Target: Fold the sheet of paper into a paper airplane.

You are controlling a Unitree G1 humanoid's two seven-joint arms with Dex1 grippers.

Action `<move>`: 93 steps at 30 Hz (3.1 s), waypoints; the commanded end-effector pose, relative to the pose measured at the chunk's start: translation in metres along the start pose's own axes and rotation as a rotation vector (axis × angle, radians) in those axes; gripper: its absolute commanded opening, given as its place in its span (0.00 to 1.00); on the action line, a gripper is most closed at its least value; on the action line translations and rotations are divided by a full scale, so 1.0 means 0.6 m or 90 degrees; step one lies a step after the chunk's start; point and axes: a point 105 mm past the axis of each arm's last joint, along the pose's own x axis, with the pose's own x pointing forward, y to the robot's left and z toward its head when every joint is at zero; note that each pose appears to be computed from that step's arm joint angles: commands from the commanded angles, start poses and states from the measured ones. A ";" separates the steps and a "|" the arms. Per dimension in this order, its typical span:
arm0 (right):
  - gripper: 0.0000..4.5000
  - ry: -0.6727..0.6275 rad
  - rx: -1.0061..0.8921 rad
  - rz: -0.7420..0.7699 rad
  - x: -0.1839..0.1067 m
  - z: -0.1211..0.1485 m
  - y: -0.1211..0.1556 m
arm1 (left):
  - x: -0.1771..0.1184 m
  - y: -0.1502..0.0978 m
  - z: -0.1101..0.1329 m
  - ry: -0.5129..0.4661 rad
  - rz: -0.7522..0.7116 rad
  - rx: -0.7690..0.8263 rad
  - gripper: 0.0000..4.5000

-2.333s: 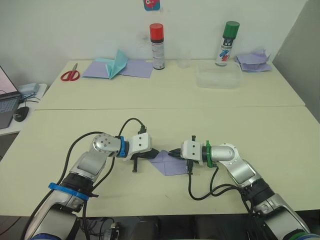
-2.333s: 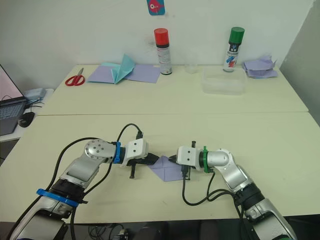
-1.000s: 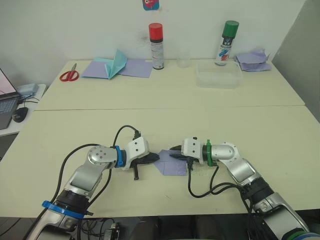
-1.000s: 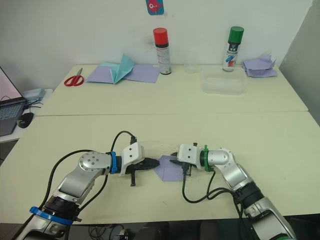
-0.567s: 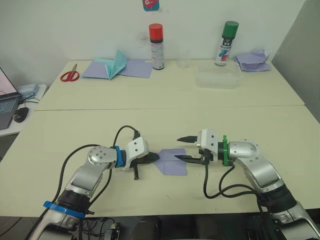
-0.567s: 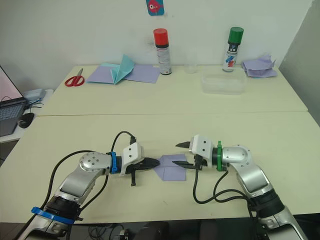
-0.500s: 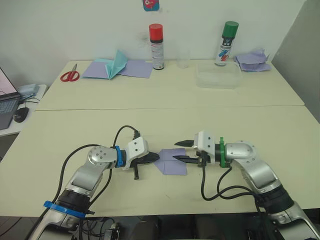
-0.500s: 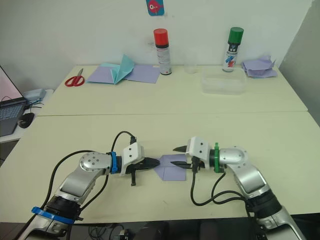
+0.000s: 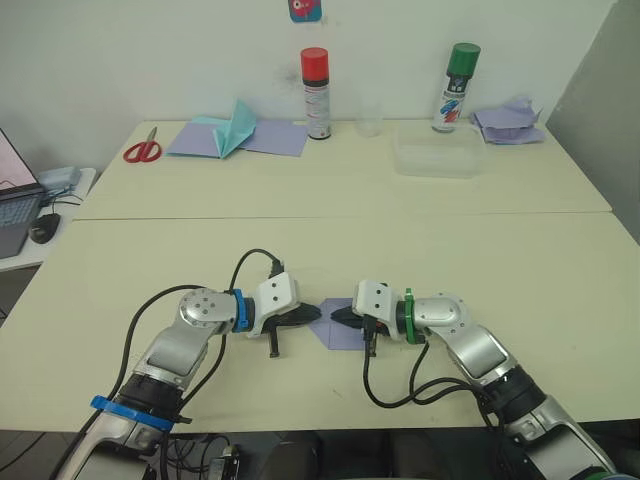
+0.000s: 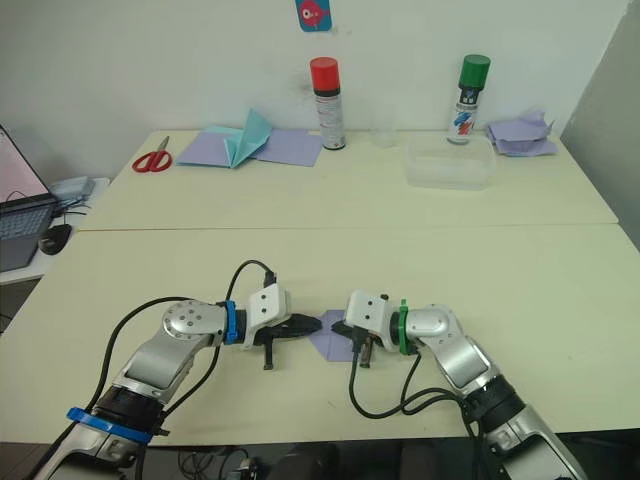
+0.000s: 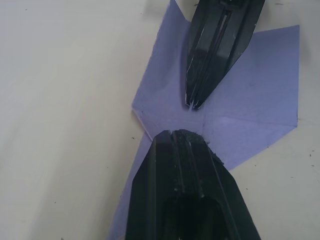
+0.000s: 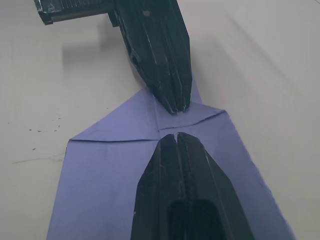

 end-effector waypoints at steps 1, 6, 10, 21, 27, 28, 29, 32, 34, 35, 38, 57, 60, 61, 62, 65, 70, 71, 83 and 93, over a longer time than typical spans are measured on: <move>0.01 0.049 0.022 -0.016 -0.019 -0.030 -0.007 | 0.001 -0.010 -0.039 0.061 -0.012 -0.027 0.00; 0.01 0.082 0.075 -0.030 -0.066 -0.061 -0.007 | 0.003 -0.010 -0.040 0.061 -0.014 -0.029 0.00; 0.01 0.108 0.109 -0.027 -0.101 -0.083 0.010 | 0.004 -0.011 -0.041 0.063 -0.015 -0.027 0.00; 0.01 -0.068 0.090 -0.070 -0.126 0.013 -0.016 | 0.004 -0.005 -0.041 0.061 -0.011 -0.023 0.00; 0.01 -0.060 0.078 -0.086 -0.090 0.023 -0.020 | 0.002 -0.005 -0.040 0.061 -0.012 -0.021 0.00; 0.01 -0.028 0.080 -0.086 -0.078 0.006 -0.019 | 0.002 -0.005 -0.040 0.060 -0.012 -0.020 0.00; 0.01 0.001 0.071 -0.082 -0.068 -0.009 -0.016 | 0.003 -0.005 -0.040 0.060 -0.013 -0.019 0.00; 0.01 0.030 0.072 -0.065 -0.047 -0.030 -0.008 | 0.004 -0.003 -0.038 0.059 -0.013 -0.016 0.00; 0.01 0.038 0.068 -0.050 -0.042 -0.034 -0.003 | 0.003 -0.002 -0.036 0.058 -0.014 -0.013 0.00; 0.01 0.043 0.066 -0.043 -0.040 -0.037 -0.001 | 0.002 -0.001 -0.033 0.056 -0.013 -0.009 0.00; 0.01 0.052 0.064 -0.031 -0.036 -0.042 0.004 | 0.002 0.003 0.002 -0.004 -0.012 -0.003 0.00; 0.01 0.058 0.070 -0.018 -0.037 -0.050 0.013 | -0.026 -0.022 -0.059 0.082 -0.018 -0.028 0.00; 0.01 0.057 0.071 -0.017 -0.035 -0.049 0.015 | -0.049 -0.018 -0.076 0.100 0.001 -0.044 0.00; 0.01 0.057 0.071 -0.016 -0.035 -0.050 0.015 | -0.054 -0.017 -0.079 0.104 0.005 -0.050 0.00; 0.01 0.057 0.072 -0.016 -0.035 -0.050 0.015 | -0.059 -0.016 -0.081 0.106 0.009 -0.057 0.00; 0.01 0.056 0.072 -0.016 -0.034 -0.050 0.015 | -0.076 -0.014 -0.090 0.112 0.028 -0.080 0.00; 0.01 0.055 0.071 -0.015 -0.033 -0.049 0.014 | -0.110 -0.005 -0.087 0.101 0.068 -0.109 0.00; 0.01 0.055 0.071 -0.015 -0.032 -0.049 0.014 | -0.117 -0.002 -0.084 0.099 0.074 -0.109 0.00; 0.01 0.050 0.069 -0.013 -0.030 -0.046 0.010 | -0.096 0.010 0.076 -0.074 0.030 -0.048 0.00; 0.01 0.047 0.066 -0.014 -0.028 -0.041 0.006 | -0.029 0.005 -0.015 0.053 0.014 -0.012 0.00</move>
